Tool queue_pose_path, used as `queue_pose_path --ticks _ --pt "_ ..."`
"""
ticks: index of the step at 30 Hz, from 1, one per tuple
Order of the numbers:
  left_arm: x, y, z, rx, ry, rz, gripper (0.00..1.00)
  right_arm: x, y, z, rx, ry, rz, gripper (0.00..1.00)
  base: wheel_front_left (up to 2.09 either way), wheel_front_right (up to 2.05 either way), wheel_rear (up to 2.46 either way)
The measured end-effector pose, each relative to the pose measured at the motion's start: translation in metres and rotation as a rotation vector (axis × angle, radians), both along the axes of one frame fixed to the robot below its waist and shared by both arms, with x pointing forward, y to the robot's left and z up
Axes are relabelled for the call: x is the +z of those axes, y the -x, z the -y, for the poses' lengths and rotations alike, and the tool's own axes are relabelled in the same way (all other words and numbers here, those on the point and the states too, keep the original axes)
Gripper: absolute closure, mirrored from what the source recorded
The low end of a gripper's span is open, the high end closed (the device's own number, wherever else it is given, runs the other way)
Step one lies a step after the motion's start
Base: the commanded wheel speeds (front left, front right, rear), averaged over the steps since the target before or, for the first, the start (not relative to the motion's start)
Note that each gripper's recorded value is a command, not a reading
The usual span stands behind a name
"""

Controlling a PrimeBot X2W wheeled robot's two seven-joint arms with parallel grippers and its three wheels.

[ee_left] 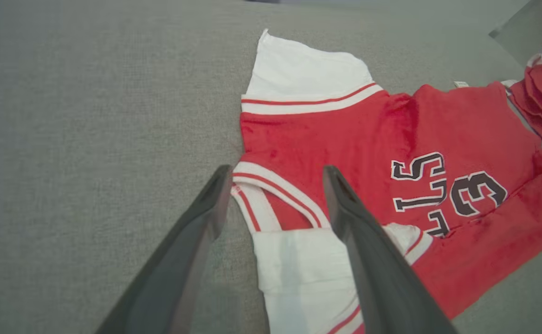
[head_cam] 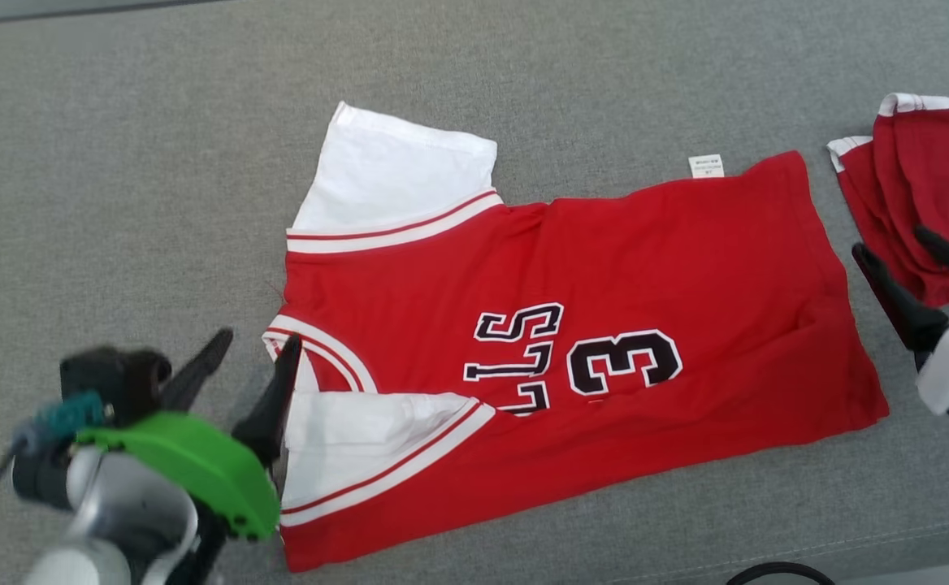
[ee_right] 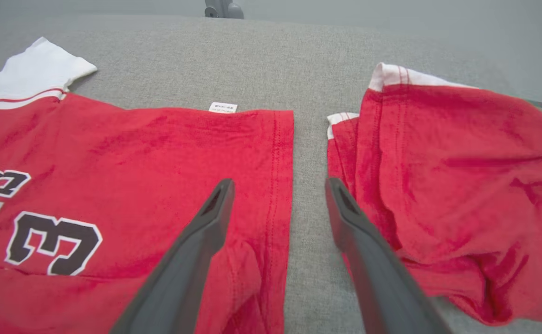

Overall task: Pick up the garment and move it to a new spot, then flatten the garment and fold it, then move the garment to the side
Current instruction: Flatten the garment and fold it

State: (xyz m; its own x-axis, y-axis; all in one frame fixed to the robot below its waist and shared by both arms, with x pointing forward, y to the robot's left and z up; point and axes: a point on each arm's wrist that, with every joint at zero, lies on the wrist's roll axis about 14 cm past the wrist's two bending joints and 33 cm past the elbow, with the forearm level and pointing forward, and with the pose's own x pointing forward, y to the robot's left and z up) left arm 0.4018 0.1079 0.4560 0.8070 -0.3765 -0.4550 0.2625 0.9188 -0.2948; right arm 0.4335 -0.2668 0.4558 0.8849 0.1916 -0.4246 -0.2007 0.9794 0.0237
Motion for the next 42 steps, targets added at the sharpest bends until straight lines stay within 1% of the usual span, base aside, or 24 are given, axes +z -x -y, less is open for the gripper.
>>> queue_pose_path --ticks 1,3,5,9,11,13,17,22,26,28,29,30,32,36,39,40,42 --pt "0.006 -0.014 0.005 -0.025 0.011 0.013 0.00 0.000 -0.008 -0.002 0.007 0.012 -0.010 0.00 0.00 0.00 0.00" --pt "0.011 -0.043 0.010 -0.089 -0.036 0.032 0.00 -0.001 -0.026 -0.005 0.024 0.048 -0.027 0.00 0.00 0.00 0.00" --pt "0.017 -0.072 0.016 -0.130 -0.052 0.035 0.00 -0.007 -0.042 -0.010 0.033 0.059 -0.055 0.00 0.00 0.00 0.00" --pt "0.009 -0.116 0.035 -0.218 -0.067 -0.030 0.00 -0.025 -0.072 -0.022 0.056 0.083 -0.107 0.00 0.00 0.00 0.00" --pt "0.000 -0.132 0.045 -0.250 -0.065 -0.079 0.00 -0.036 -0.083 -0.028 0.064 0.086 -0.141 0.00 0.00 0.00 0.00" --pt "-0.012 -0.143 0.057 -0.270 -0.037 -0.140 0.00 -0.050 -0.089 -0.029 0.069 0.102 -0.184 0.00 0.00 0.00 0.00" --pt "-0.035 -0.161 0.072 -0.303 -0.038 -0.221 0.00 -0.071 -0.095 -0.025 0.074 0.139 -0.248 0.00 0.00 0.00 0.00" --pt "-0.054 -0.171 0.086 -0.339 -0.069 -0.269 0.00 -0.079 -0.094 -0.029 0.094 0.147 -0.277 0.00 0.00 0.00 0.00" --pt "-0.061 -0.167 0.098 -0.364 -0.041 -0.314 0.00 -0.079 -0.089 -0.032 0.103 0.137 -0.282 0.00 0.00 0.00 0.00" --pt "-0.060 -0.167 0.100 -0.372 -0.043 -0.315 0.00 -0.077 -0.088 -0.034 0.109 0.134 -0.282 0.21 0.00 0.00 0.00" --pt "-0.060 -0.167 0.100 -0.375 -0.046 -0.314 0.00 -0.077 -0.087 -0.035 0.114 0.134 -0.283 0.36 0.00 0.00 0.00" --pt "-0.060 -0.167 0.099 -0.374 -0.050 -0.314 0.00 -0.077 -0.087 -0.036 0.119 0.134 -0.284 0.43 0.00 0.00 0.00" --pt "-0.060 -0.172 0.094 -0.367 -0.086 -0.294 0.00 -0.075 -0.087 -0.037 0.124 0.132 -0.278 0.37 0.00 0.00 0.00" --pt "-0.056 -0.184 0.083 -0.348 -0.146 -0.252 0.00 -0.075 -0.087 -0.039 0.139 0.139 -0.280 0.38 0.00 0.00 0.00" --pt "-0.058 -0.189 0.078 -0.336 -0.167 -0.256 0.00 -0.074 -0.088 -0.041 0.148 0.136 -0.280 0.44 0.00 0.00 0.00" --pt "-0.058 -0.189 0.078 -0.336 -0.167 -0.256 0.00 -0.074 -0.088 -0.041 0.148 0.136 -0.280 0.48 0.00 0.00 0.00" --pt "-0.064 -0.188 0.077 -0.339 -0.182 -0.267 0.00 -0.075 -0.088 -0.042 0.153 0.133 -0.283 0.51 0.00 0.00 0.00"
